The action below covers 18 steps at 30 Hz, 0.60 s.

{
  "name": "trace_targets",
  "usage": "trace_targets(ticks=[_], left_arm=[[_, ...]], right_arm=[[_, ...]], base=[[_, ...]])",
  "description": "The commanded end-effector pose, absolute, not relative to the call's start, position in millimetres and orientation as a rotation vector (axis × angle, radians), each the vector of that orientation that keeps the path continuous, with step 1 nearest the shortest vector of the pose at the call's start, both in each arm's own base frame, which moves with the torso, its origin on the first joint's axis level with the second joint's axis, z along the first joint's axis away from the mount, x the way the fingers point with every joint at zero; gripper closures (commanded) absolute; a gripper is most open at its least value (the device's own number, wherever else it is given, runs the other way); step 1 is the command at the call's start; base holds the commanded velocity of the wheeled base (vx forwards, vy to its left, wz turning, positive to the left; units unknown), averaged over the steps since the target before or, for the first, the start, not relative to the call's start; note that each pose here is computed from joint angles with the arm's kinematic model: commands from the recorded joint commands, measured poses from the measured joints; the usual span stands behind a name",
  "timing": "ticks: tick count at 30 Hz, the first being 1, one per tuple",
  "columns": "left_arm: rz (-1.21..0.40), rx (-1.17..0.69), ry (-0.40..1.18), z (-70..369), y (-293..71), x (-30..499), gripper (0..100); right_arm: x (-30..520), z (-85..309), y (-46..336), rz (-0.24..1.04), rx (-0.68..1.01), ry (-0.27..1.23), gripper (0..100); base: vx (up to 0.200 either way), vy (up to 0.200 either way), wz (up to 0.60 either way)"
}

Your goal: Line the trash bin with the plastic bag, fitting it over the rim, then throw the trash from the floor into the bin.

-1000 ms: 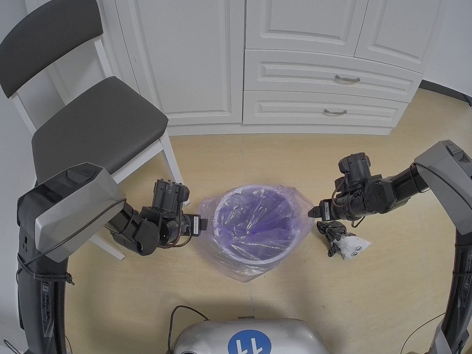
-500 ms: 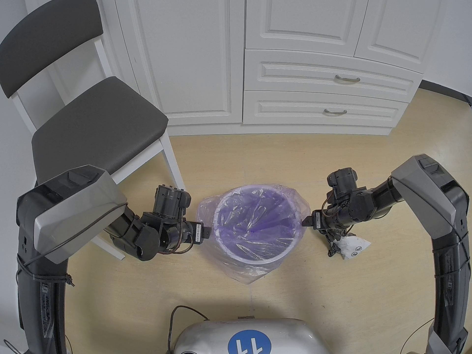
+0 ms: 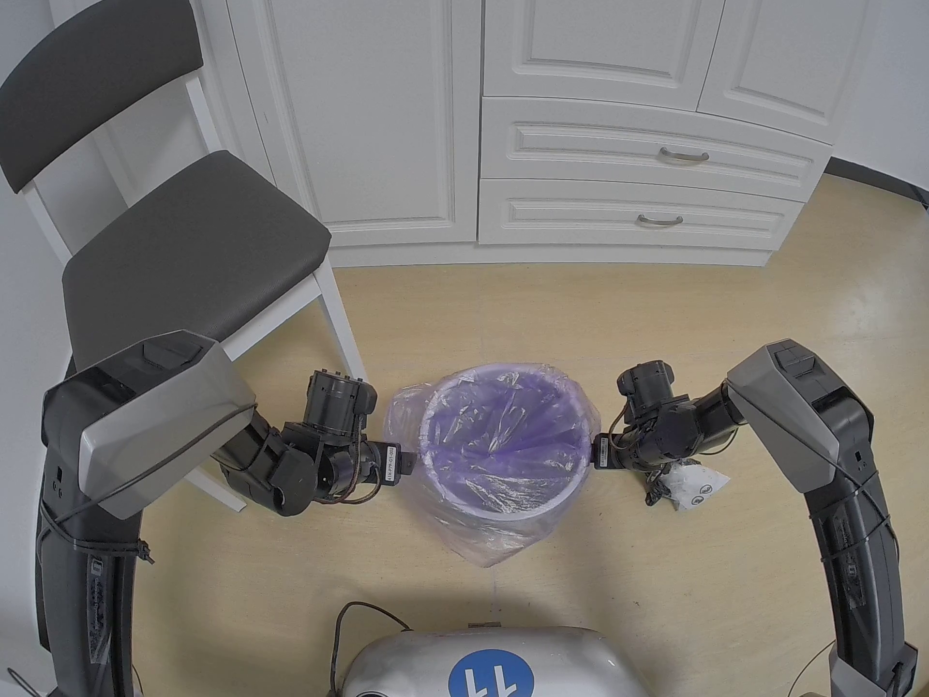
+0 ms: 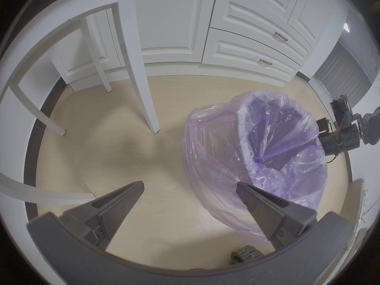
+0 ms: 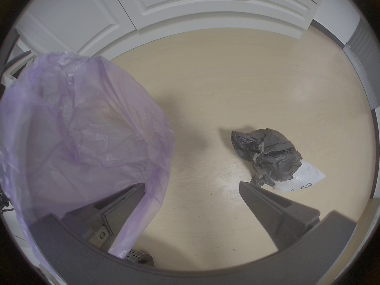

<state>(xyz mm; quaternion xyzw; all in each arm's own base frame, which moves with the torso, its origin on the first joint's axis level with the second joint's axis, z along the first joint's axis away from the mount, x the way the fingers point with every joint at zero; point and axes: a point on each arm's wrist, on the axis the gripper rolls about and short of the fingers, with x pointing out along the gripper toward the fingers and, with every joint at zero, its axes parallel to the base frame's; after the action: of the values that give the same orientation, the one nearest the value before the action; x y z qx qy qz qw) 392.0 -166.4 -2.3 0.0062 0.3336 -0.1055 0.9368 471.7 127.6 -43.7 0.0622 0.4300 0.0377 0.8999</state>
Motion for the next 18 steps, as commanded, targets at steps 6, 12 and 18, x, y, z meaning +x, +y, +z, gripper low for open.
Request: trace_targets(ticks=[6,12,18], left_arm=[[-0.201,0.000,0.714,-32,-163,407,0],[-0.187,-0.008,0.722,-58,-165,424,0],[-0.158,-0.071,0.692,-62,-172,439,0]], right_arm=[[472,-55,129,0.077,0.126,0.907,0],[477,-61,128,0.070,0.125,0.905,0],[483,-64,131,0.044,0.138,0.945,0]], base=[[0.000,0.000,0.00],[0.000,0.000,0.00],[0.000,0.000,0.00]])
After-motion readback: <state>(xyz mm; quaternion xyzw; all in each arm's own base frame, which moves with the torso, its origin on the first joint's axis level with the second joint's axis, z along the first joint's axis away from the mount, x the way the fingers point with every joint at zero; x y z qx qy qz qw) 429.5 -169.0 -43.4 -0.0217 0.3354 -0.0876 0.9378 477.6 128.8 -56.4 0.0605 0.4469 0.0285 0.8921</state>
